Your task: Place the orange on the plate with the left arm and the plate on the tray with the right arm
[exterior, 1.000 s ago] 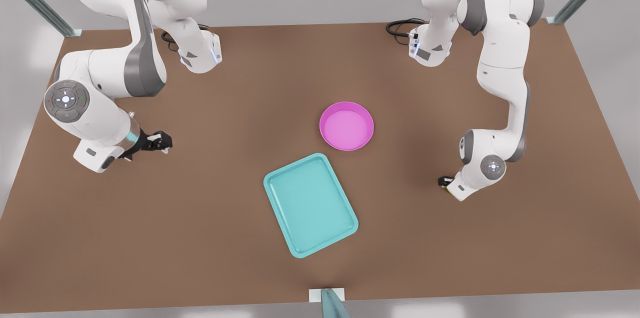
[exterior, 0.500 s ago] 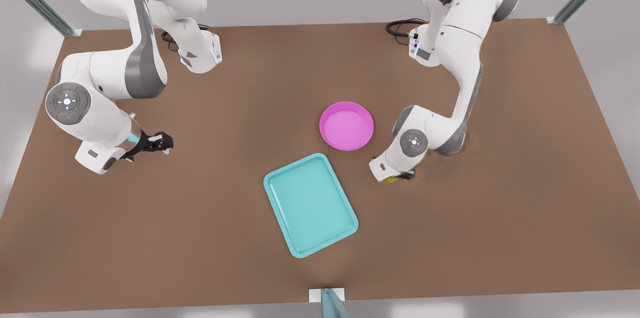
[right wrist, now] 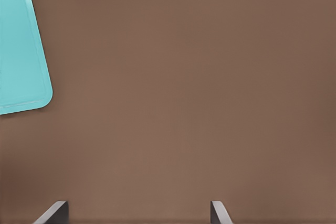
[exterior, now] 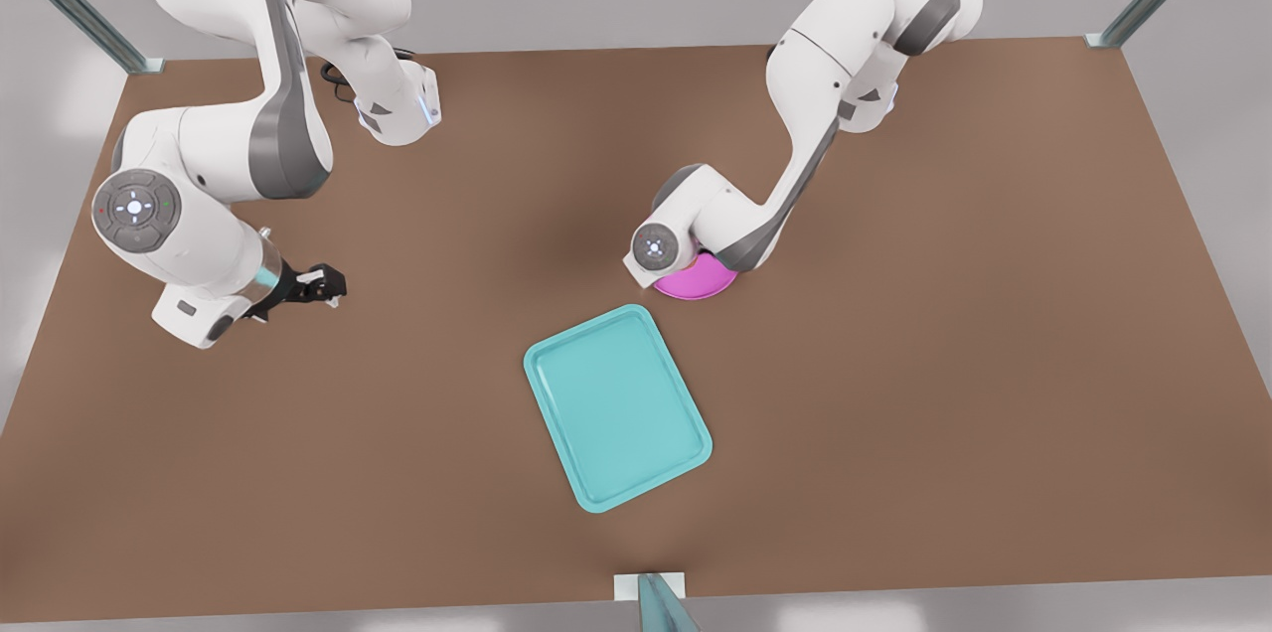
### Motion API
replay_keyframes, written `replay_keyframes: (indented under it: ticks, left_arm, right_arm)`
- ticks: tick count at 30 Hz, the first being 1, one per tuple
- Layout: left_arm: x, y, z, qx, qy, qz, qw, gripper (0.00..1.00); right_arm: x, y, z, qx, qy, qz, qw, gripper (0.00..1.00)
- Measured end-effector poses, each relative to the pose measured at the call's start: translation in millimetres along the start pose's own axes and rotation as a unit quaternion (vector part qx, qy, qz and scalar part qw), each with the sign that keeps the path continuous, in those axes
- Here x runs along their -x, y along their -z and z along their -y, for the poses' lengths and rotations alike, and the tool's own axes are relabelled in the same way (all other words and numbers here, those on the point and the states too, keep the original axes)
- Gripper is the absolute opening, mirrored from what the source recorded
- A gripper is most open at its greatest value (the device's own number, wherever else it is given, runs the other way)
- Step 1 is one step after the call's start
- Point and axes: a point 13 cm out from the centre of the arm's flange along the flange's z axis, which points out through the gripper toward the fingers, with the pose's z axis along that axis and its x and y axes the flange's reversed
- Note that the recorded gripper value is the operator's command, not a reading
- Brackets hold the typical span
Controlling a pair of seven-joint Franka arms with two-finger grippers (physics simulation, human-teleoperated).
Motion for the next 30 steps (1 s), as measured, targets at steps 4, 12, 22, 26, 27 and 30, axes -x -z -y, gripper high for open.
replay_keyframes:
  ticks: [4, 12, 22, 26, 27, 30]
  left_arm:
    - [51, 178, -143, -0.06, 0.139, 0.091, 0.984, 1.0]
    - [-83, 275, -454, -0.157, 0.277, 0.123, 0.94, 1.0]
    - [-77, 284, -476, -0.114, 0.19, 0.146, 0.964, 1.0]
    - [-83, 283, -481, -0.107, 0.167, 0.145, 0.969, 1.0]
    - [-86, 283, -485, -0.107, 0.164, 0.144, 0.97, 1.0]
    - [-89, 281, -487, -0.105, 0.15, 0.141, 0.973, 1.0]
  right_arm:
    - [7, -55, -29, 0.068, -0.002, -0.043, 0.997, 1.0]
    - [-73, -211, -289, 0.18, 0.069, -0.061, 0.979, 1.0]
    - [-46, -297, -438, 0.197, 0.008, 0.056, 0.979, 1.0]
    - [-31, -300, -440, 0.22, -0.059, 0.071, 0.971, 1.0]
    - [-29, -301, -440, 0.223, -0.07, 0.073, 0.97, 1.0]
    - [-30, -303, -448, 0.229, -0.089, 0.074, 0.967, 1.0]
